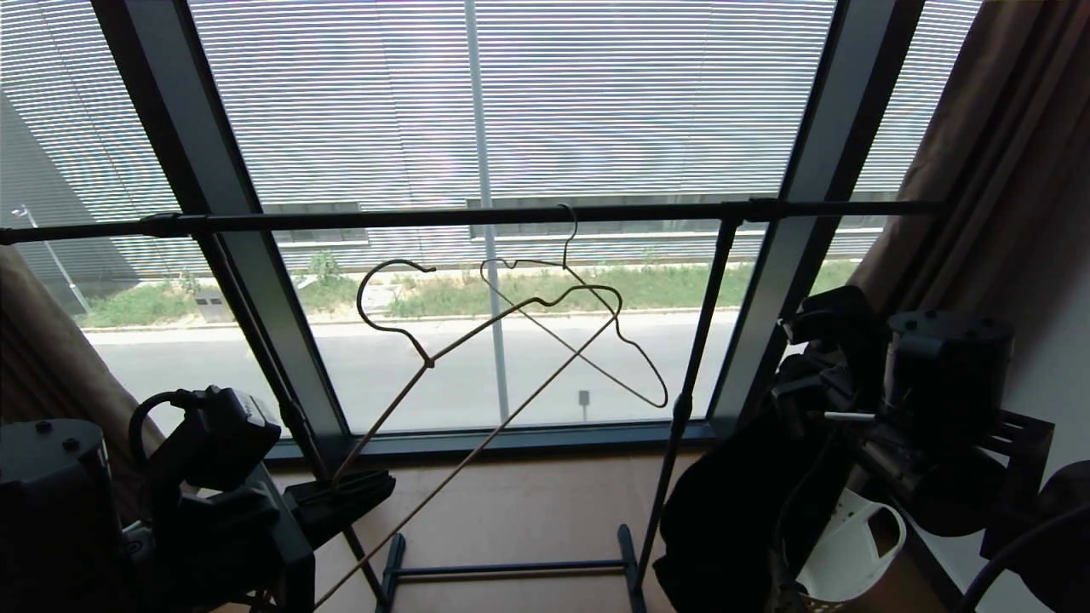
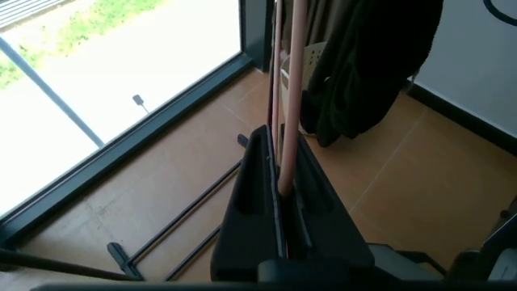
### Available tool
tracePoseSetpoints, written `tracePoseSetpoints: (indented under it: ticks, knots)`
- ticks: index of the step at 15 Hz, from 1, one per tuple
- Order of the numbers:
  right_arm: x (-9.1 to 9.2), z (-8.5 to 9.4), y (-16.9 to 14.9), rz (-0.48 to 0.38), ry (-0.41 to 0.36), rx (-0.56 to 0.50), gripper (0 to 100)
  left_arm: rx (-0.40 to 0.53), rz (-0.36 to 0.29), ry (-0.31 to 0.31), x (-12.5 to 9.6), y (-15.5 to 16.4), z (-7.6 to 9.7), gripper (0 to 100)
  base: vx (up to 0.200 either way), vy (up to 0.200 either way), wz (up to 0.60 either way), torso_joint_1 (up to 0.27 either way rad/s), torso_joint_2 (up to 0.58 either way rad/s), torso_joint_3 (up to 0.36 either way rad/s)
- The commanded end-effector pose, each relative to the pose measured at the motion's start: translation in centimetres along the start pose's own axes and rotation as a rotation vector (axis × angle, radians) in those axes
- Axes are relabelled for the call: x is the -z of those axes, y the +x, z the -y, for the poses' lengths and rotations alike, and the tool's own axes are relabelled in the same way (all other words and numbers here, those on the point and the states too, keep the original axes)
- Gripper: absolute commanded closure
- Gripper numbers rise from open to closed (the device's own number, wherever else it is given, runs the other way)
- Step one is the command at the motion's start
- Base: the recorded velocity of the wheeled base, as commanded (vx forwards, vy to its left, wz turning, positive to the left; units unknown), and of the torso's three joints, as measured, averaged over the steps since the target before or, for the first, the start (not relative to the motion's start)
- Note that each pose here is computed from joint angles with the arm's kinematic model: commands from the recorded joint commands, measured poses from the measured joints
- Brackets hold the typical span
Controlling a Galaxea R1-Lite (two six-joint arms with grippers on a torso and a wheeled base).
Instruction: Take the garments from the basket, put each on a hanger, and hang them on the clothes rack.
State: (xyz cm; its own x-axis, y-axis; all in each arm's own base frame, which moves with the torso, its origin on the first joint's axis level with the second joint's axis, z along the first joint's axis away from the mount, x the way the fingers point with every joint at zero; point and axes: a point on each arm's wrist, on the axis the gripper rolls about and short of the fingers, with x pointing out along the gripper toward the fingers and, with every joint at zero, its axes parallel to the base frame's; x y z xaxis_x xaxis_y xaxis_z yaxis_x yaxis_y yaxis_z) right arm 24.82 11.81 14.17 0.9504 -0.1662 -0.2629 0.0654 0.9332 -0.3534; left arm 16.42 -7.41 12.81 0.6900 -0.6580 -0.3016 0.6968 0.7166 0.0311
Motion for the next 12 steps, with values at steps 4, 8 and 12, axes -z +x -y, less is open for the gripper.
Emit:
tracePoseSetpoints:
  ticks: [4,8,12]
  knots:
    - [0.3,0.2,2.8,-0.037,0.012,0.085,100,0.053,-0.07,0.002,1.0,1.4,0.5,100,0.0,0.0,0.0,0.0,0.0,0.0]
    - [-1.4,1.3,2.6,0.005,0.028,0.122,100,0.156,-0.07,0.105,0.3,4.1,1.9,100,0.0,0.0,0.0,0.0,0.0,0.0]
    - [-2.4,1.9,2.9,0.028,-0.022,0.144,100,0.222,-0.095,0.11,1.4,5.3,2.3,100,0.0,0.0,0.0,0.0,0.0,0.0]
